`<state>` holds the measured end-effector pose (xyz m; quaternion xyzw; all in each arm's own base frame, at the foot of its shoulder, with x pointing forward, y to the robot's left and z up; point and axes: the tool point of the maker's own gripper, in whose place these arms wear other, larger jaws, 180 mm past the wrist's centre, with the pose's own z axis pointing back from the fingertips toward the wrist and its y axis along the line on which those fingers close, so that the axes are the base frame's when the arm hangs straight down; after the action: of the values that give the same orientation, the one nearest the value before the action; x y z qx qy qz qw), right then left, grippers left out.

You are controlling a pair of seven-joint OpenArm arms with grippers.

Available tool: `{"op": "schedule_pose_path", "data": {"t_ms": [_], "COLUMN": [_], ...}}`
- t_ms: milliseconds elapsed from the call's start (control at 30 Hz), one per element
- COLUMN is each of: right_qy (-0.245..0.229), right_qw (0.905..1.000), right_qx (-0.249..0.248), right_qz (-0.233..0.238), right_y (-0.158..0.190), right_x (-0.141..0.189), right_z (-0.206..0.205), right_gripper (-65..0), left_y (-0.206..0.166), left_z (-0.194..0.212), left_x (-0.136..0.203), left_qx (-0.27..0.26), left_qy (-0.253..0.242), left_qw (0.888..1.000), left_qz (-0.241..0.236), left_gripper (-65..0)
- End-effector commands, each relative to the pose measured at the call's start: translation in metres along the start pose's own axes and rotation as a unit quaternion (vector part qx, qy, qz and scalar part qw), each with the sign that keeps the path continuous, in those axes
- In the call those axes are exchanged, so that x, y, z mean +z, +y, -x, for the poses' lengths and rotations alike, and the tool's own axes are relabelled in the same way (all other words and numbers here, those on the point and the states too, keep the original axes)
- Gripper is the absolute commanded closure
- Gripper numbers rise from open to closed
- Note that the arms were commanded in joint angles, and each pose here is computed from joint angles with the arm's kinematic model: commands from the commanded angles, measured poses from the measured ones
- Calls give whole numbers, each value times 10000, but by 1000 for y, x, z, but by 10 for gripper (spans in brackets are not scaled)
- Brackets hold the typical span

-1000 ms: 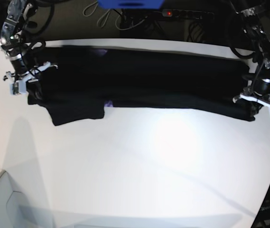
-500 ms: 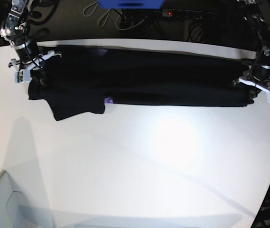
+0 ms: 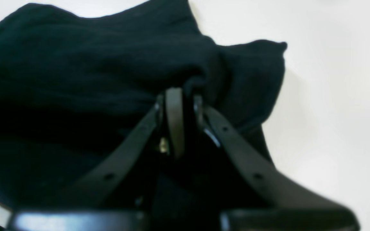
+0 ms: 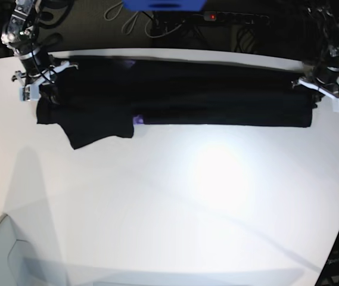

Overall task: Layout the t-shirt on the table in an organized manner, then fold the t-shirt properly
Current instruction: 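Lower the folded hem with both grippers onto the shirt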

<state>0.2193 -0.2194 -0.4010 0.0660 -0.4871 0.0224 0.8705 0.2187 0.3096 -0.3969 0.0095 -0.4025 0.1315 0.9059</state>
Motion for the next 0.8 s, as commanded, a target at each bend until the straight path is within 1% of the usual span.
{"op": "schedule_pose_path", "data": {"t_ms": [0,233,333,467,500,567,667,767], "right_qy": [-159,-64,57,97,106,179,385,438], "right_qw": [9999,10000,10000,9999,9999,9998,9992,9989], "right_qx": [34,-24,-23,-17,-2,2,66,139], "right_qz": [-2,-4,-38,-28,-26,-10,-3,22], "right_y": [-2,2,4,3,2,1,-1,-6], "right_x": [5,9,12,12,12,13,14,14], "right_z": [-7,2,10,12,12,14,19,18], "right_gripper": [0,0,0,0,-12,-69,-192,-282], "left_y": [2,6,5,5,5,6,6,6], "left_z": [-20,-14,-14,-13,-12,-13,-13,-13], "left_x": [0,-16,-17,-18,-18,-18,-17,-17], "left_qx": [-29,181,187,201,204,203,199,212], "left_qy": [-302,-162,-160,-145,-138,-142,-152,-150], "left_qw": [9995,9997,9997,9997,9997,9997,9997,9997], "left_qz": [1,-16,-9,-9,-11,-9,-8,3], "left_gripper": [-1,-1,-1,-1,-1,-1,-1,-1]}}
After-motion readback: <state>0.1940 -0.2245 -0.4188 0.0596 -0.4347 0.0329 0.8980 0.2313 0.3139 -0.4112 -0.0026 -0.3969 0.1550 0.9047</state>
